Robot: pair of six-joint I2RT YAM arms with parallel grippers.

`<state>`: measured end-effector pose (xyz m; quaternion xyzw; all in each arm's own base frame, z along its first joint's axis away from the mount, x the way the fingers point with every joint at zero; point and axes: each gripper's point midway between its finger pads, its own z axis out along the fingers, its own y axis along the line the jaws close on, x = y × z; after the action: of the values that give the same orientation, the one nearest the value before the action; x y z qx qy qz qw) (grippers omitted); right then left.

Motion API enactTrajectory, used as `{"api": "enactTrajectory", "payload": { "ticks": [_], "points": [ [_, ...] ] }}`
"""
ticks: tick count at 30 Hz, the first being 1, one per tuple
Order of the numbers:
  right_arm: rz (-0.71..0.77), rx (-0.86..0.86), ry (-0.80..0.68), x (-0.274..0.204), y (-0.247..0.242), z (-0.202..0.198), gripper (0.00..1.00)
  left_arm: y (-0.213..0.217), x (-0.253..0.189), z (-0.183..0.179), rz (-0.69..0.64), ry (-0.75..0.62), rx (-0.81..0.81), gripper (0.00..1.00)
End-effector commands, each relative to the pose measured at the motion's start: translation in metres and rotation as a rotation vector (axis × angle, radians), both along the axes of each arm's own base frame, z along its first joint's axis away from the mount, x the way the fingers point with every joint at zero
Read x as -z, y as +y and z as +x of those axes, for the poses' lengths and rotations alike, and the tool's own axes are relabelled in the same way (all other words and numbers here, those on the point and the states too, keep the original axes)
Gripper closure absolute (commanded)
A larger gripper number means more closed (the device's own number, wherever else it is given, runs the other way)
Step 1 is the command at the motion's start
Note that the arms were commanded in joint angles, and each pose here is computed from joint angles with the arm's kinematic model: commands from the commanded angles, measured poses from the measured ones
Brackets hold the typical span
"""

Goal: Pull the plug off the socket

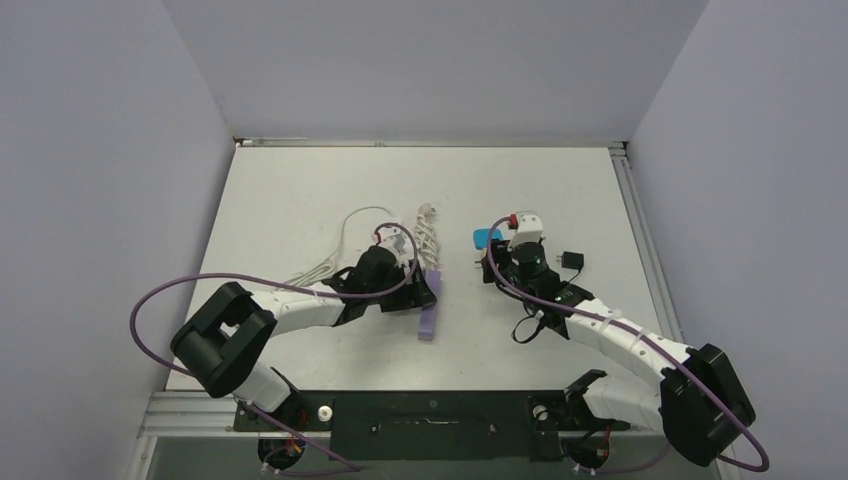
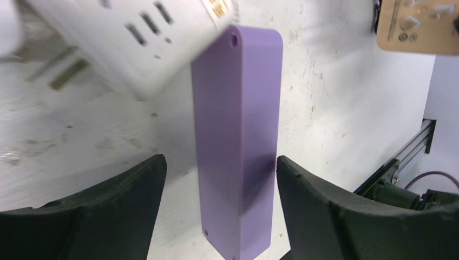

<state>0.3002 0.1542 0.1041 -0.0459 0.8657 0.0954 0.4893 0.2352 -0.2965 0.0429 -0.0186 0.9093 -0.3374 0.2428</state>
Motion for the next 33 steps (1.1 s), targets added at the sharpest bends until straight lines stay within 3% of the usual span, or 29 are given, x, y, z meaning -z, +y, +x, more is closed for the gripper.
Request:
{"api": "enactTrajectory", "payload": {
  "ticks": [1,7,14,17,25,33],
  "points": [
    [0.097,-0.061,-0.18,-0.051,0.017,0.014,0.9,0.008,-0.043,0.024,-0.053,-0.108,0.017,0.24],
    [0.177,-0.179,-0.327,-0.087,0.036,0.013,0.95,0.016,-0.121,0.054,-0.209,-0.22,0.061,0.13],
    [0.329,-0.371,-0.492,-0.135,0.073,-0.001,0.95,0.039,-0.241,0.081,-0.414,-0.353,0.24,0.05],
    [0.337,-0.461,-0.532,-0.148,0.098,-0.014,0.95,0.04,-0.237,0.09,-0.379,-0.342,0.23,0.05],
    [0.26,-0.57,-0.588,-0.145,0.147,-0.041,0.95,0.037,-0.219,0.073,-0.487,-0.328,0.333,0.03],
    [0.223,-0.561,-0.611,-0.139,0.159,-0.043,0.95,0.045,-0.195,0.08,-0.387,-0.278,0.325,0.07]
  ]
}}
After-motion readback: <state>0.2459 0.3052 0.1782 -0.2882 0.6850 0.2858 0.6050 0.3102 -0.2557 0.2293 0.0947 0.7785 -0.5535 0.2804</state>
